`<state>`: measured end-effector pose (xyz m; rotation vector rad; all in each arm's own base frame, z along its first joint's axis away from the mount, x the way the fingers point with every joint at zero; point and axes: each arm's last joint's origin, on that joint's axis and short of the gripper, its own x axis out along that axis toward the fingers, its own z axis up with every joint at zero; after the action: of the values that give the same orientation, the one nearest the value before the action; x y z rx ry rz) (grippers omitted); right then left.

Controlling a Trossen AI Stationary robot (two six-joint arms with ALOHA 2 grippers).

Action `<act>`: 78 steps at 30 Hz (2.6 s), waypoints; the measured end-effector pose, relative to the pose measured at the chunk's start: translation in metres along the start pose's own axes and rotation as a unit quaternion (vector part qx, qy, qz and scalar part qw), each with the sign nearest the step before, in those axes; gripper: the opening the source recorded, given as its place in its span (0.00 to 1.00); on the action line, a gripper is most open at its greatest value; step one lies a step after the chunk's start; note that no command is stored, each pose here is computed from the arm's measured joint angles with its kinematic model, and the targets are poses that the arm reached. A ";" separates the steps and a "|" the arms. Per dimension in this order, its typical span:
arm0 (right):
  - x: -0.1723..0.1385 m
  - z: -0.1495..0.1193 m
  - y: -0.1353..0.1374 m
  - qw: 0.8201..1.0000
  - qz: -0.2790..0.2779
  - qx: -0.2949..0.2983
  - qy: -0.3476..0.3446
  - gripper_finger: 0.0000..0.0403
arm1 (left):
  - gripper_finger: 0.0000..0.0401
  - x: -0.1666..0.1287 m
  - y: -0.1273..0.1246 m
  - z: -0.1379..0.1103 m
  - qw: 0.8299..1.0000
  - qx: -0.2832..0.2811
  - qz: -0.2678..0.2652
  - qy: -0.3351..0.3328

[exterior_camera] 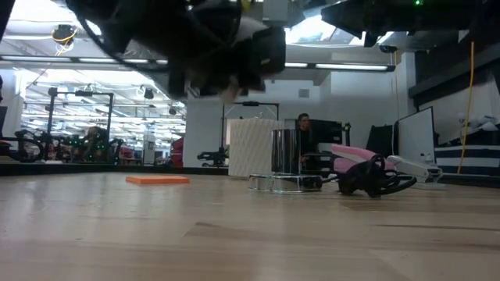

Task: Screw lightbulb
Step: Insert the lightbulb into the lamp

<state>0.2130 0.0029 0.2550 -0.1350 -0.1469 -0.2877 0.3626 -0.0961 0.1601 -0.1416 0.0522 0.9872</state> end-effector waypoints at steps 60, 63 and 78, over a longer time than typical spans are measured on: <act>0.000 -0.007 0.001 0.999 0.008 -0.009 0.037 0.19 | 0.42 0.007 0.063 0.007 0.845 0.070 -0.159 0.505; 0.000 -0.007 0.001 0.999 0.008 -0.009 0.037 0.19 | 0.44 0.008 0.063 0.007 0.846 0.069 -0.159 0.504; 0.000 -0.007 0.001 0.999 0.008 -0.009 0.037 0.19 | 0.45 0.013 0.065 0.008 0.847 0.075 -0.158 0.502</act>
<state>0.2141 0.0032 0.2476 -0.1430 -0.0706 -0.2769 0.3151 -0.0490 0.1602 -0.4979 1.0394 0.4829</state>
